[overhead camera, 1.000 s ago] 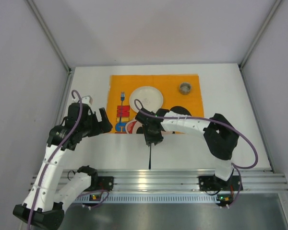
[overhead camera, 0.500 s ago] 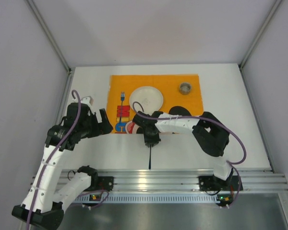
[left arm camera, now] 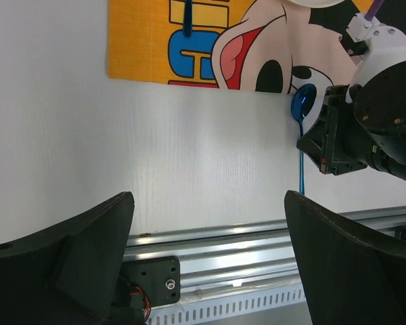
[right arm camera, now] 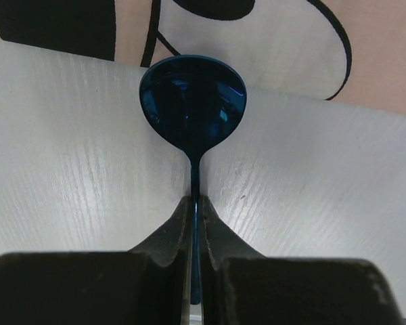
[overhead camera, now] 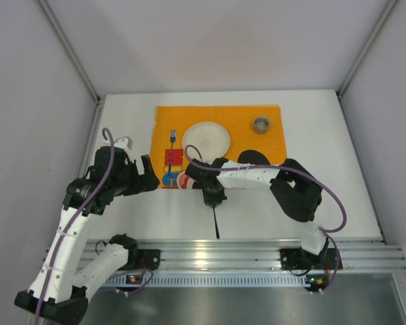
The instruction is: Set the dinner table for one person
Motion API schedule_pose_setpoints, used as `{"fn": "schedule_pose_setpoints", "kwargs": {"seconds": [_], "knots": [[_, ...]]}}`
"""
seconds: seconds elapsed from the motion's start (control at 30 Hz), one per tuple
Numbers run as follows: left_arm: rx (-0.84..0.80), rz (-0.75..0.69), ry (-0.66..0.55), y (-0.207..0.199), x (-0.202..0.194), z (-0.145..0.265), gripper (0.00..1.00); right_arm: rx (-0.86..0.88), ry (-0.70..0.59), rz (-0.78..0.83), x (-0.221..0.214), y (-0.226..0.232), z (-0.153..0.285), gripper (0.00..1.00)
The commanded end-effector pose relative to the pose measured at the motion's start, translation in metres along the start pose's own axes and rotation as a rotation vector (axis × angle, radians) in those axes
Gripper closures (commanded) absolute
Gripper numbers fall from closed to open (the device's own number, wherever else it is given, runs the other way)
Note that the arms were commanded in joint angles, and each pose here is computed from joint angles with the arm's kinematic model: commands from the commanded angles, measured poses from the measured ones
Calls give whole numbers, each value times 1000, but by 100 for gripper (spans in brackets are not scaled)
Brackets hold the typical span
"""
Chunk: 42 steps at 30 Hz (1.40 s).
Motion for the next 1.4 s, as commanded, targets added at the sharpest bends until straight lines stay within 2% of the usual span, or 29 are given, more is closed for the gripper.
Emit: {"fn": "schedule_pose_setpoints", "kwargs": {"seconds": [0.0,0.2,0.5,0.63,0.9,1.2,1.37], "knots": [[0,-11,-9,0,0,6,2,-85,-45,35,-4,-9,-6,100],[0,2,-11,2,-2,0,2,-96,-250,12,18,-31,72,100],[28,33,-27,0,5,-12,2,-189,-305,0,73,-89,96,100],[50,42,-30,-1,9,-17,2,-218,-294,-60,106,-131,88,100],[92,63,-29,-2,16,-33,2,-190,-256,-81,161,-170,56,100],[138,71,-15,-9,30,-55,2,-145,-196,-133,186,-200,10,100],[153,82,-3,-15,38,-70,2,-129,-194,-144,197,-212,0,100]]}}
Point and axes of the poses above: each gripper's point midway between its finger pads, its own z axis back along the fingers, its own y axis along the line the jaws close on, x = y × z, the point moved 6 cm from there along z, back along the fingers, and after that the axes turned 12 degrees about z, right-handed, at the moved point
